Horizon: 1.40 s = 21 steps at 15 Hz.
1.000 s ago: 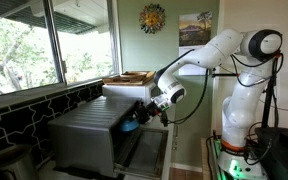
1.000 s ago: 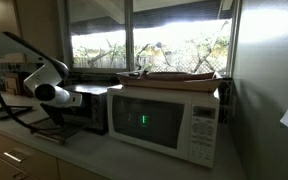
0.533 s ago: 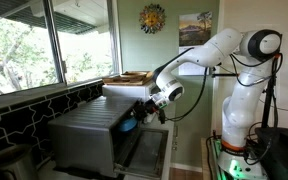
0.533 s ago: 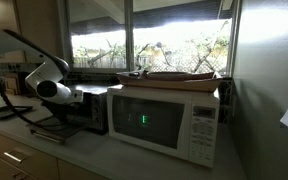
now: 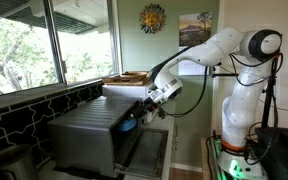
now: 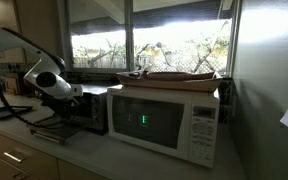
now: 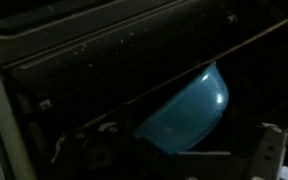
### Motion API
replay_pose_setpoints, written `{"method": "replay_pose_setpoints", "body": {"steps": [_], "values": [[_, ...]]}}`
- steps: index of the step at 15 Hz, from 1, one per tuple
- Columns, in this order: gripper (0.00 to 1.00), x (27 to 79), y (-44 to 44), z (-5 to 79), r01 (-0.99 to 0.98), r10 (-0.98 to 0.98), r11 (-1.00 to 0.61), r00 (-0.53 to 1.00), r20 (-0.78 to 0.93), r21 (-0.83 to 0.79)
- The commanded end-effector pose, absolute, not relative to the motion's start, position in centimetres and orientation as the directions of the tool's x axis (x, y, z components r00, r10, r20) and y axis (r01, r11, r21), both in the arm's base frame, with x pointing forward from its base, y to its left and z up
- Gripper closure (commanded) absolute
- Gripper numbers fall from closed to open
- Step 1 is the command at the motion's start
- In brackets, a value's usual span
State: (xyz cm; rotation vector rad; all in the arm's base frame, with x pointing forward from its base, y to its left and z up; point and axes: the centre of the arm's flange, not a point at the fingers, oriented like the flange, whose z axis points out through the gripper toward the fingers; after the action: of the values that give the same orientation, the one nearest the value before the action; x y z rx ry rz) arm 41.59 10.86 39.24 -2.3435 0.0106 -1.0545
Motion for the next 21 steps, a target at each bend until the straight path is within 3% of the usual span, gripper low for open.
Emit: {"method": "replay_pose_setpoints", "body": {"steps": [1, 11, 21], "values": [[0.00, 41.4, 11.3, 41.6, 0.196, -0.144, -0.891, 0.733, 0.665, -0.410], [0.00, 41.5, 10.8, 44.6, 0.166, -0.075, -0.928, 0.794, 0.604, -0.334], [0.00, 37.6, 6.1, 52.4, 0.117, -0.144, -0.825, 0.903, 0.406, -0.553]]}}
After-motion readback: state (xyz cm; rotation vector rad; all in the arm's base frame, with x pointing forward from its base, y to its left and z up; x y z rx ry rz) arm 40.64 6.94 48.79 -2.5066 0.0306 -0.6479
